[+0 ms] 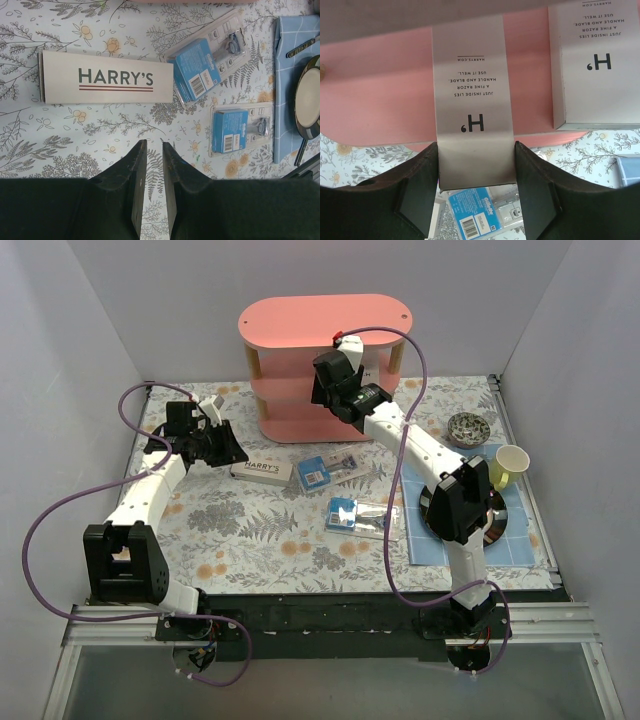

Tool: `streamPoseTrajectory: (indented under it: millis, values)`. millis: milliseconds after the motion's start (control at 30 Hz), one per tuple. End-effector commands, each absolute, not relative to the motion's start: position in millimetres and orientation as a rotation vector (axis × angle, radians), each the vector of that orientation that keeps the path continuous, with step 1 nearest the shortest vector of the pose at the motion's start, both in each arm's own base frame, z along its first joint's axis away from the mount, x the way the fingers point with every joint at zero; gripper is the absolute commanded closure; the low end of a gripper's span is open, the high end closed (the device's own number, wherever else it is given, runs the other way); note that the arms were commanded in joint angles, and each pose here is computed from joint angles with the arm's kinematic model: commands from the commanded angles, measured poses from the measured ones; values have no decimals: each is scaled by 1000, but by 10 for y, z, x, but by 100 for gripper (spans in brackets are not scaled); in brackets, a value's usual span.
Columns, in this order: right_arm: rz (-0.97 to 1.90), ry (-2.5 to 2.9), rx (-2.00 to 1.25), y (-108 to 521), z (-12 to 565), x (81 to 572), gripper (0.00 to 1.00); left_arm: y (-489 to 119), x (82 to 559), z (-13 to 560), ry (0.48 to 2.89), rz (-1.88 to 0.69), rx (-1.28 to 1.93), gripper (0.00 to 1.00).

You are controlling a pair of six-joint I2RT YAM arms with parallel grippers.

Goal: Place and organize the shaving razors onto the shelf

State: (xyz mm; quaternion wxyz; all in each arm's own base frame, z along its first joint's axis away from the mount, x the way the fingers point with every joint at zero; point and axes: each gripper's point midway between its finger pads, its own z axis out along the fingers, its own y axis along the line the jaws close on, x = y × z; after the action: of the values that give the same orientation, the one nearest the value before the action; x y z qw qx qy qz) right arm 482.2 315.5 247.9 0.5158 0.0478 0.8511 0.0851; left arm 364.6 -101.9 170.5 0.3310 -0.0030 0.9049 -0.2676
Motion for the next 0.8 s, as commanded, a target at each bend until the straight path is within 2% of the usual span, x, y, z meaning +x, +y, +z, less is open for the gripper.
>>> streamPoseTrajectory:
  millis: [0, 33, 200, 333, 500, 567, 600, 633, 667, 767]
  values:
    - [232, 1945, 163, 3175, 2790, 4957, 73, -1060, 3598, 1815, 2330, -721, 12, 81]
    - [233, 1942, 159, 3179, 2802, 4960, 66, -1062, 3602, 1820, 2327, -722, 14, 81]
    - [249, 1939, 136, 3203, 2827, 4957, 52, -1070, 3619, 1826, 2326, -728, 16, 81]
    - [274, 1933, 131, 3228, 2886, 4934, 36, -1079, 3642, 1831, 2325, -734, 16, 81]
    - [287, 1933, 129, 3224, 2918, 4904, 32, -1078, 3661, 1846, 2318, -733, 14, 81]
    - [299, 1935, 122, 3242, 2924, 4895, 26, -1067, 3667, 1857, 2314, -723, 13, 81]
    - [311, 1933, 114, 3255, 2946, 4885, 22, -1065, 3667, 1866, 2312, -721, 17, 81]
    - [318, 1931, 119, 3254, 2958, 4887, 10, -1064, 3672, 1882, 2308, -720, 16, 82]
    - [323, 1930, 116, 3266, 2969, 4879, 2, -1063, 3668, 1881, 2308, -719, 18, 81]
    - [334, 1928, 113, 3265, 3002, 4868, 1, -1063, 3672, 1911, 2302, -717, 22, 81]
